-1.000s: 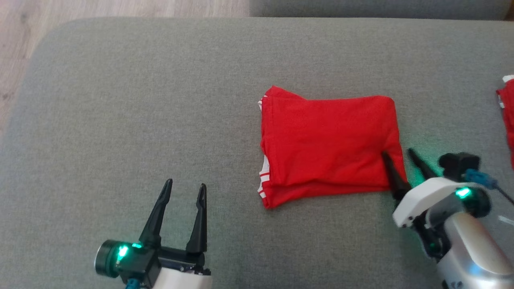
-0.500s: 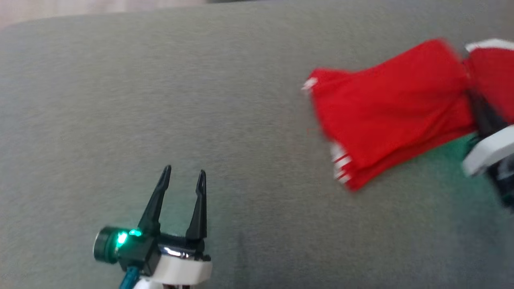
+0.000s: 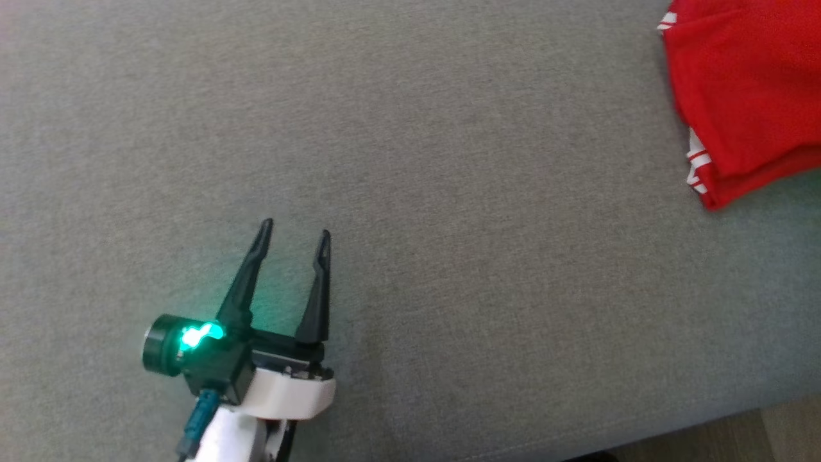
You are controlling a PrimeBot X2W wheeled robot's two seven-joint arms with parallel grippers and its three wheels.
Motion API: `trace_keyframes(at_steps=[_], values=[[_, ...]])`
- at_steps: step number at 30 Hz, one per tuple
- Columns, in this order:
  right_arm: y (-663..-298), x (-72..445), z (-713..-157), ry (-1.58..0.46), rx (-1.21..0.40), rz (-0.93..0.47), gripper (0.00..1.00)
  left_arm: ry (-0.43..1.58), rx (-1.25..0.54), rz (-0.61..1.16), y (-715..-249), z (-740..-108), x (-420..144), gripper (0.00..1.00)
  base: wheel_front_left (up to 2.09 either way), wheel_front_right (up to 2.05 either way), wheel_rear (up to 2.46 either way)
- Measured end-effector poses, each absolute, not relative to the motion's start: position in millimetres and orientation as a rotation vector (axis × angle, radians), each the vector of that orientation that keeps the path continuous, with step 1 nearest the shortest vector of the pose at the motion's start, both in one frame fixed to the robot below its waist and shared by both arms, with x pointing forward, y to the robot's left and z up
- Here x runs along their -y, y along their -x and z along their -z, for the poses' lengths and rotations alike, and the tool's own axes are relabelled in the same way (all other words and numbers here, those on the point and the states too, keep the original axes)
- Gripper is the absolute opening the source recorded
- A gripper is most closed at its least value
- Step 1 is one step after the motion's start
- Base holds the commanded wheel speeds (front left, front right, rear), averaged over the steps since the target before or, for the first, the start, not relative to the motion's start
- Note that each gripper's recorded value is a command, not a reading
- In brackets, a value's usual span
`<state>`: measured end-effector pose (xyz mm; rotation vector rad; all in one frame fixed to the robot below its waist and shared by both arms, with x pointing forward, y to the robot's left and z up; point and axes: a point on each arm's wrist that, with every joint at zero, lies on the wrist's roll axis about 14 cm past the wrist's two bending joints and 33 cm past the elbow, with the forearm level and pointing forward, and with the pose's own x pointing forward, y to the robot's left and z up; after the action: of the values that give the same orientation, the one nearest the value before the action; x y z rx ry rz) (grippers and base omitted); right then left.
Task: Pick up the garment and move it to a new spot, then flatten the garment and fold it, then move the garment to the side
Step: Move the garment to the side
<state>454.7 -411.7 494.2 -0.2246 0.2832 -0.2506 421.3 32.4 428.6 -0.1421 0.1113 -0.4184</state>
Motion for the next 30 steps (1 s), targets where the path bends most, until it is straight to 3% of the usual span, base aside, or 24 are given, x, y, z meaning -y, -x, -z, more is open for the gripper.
trace_keyframes(at_steps=[8,14,19,24,30], values=[[-452,355,-491,0.15,-0.159,0.175,1.0,0.131,-0.078,0.41,-423,-441,-37,1.0,0.0,0.0,0.0],[-417,249,-451,-0.032,-0.134,-0.011,1.0,0.116,-0.016,0.372,-419,-466,-51,1.0,0.0,0.0,0.0],[-400,189,-459,-0.147,-0.086,-0.112,1.0,0.113,-0.02,0.304,-396,-472,-69,1.0,0.0,0.0,0.0],[-372,159,-489,-0.135,0.016,-0.163,1.0,0.112,-0.001,0.202,-367,-484,-96,1.0,0.0,0.0,0.0],[-333,143,-480,-0.129,-0.013,-0.177,1.0,0.101,0.003,0.099,-328,-486,-125,1.0,0.0,0.0,0.0]])
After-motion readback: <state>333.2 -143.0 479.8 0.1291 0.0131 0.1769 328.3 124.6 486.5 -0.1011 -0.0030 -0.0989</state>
